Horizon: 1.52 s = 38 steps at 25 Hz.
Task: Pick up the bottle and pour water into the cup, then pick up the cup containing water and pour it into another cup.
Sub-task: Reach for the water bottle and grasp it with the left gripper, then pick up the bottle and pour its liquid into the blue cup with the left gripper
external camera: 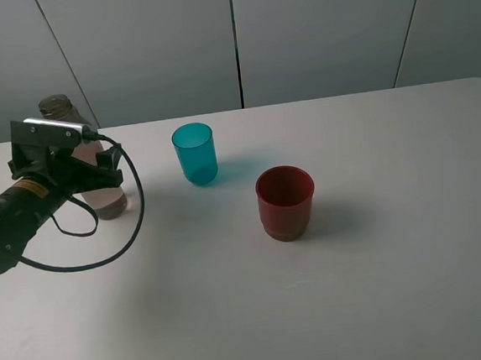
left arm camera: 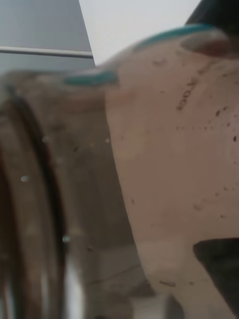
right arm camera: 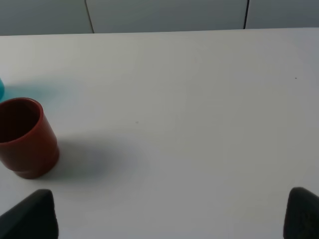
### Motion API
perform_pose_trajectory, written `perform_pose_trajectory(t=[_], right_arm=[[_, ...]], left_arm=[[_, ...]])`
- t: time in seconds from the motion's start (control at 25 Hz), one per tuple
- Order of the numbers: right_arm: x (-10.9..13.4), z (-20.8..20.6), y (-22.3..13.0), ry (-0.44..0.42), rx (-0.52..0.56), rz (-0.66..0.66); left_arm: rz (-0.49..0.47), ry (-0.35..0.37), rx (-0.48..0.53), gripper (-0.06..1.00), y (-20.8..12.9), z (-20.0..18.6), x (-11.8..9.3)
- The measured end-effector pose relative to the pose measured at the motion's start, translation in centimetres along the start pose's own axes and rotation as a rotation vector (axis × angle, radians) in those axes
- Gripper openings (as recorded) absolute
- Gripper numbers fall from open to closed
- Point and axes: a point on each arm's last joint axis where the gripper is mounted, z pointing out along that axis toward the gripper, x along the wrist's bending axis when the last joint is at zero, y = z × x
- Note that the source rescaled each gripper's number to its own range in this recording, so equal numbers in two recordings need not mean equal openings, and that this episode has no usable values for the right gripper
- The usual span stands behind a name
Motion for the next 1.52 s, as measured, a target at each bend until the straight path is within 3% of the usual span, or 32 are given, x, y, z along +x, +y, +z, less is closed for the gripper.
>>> perform_pose_trajectory(t=[0.08, 0.12, 0.44, 1.0, 1.08, 1.28, 1.52], right_arm=[[0.0, 0.0, 0.0, 0.000, 0.000, 0.000], [0.0, 0.0, 0.0, 0.000, 0.000, 0.000], [0.0, 0.0, 0.0, 0.000, 0.000, 0.000], [0.0, 0.0, 0.0, 0.000, 0.000, 0.000], [0.0, 0.0, 0.0, 0.000, 0.000, 0.000], [0.0, 0.0, 0.0, 0.000, 0.000, 0.000], [0.0, 0.0, 0.0, 0.000, 0.000, 0.000]], left_arm=[[-0.004, 0.000, 0.000, 0.05, 0.0, 0.0, 0.0], [-0.003, -0.003, 0.000, 0.00, 0.0, 0.0, 0.0], [-0.085, -0.005, 0.002, 0.01, 0.0, 0.0, -0.1], [-0.092, -0.014, 0.003, 0.01, 0.0, 0.0, -0.1], [-0.046, -0.021, 0.014, 0.01, 0.3, 0.0, -0.2], [0.193, -0.055, 0.108, 0.01, 3.1, 1.3, -0.1], [0.441, -0.204, 0.260, 0.01, 6.2, 3.9, -1.0]])
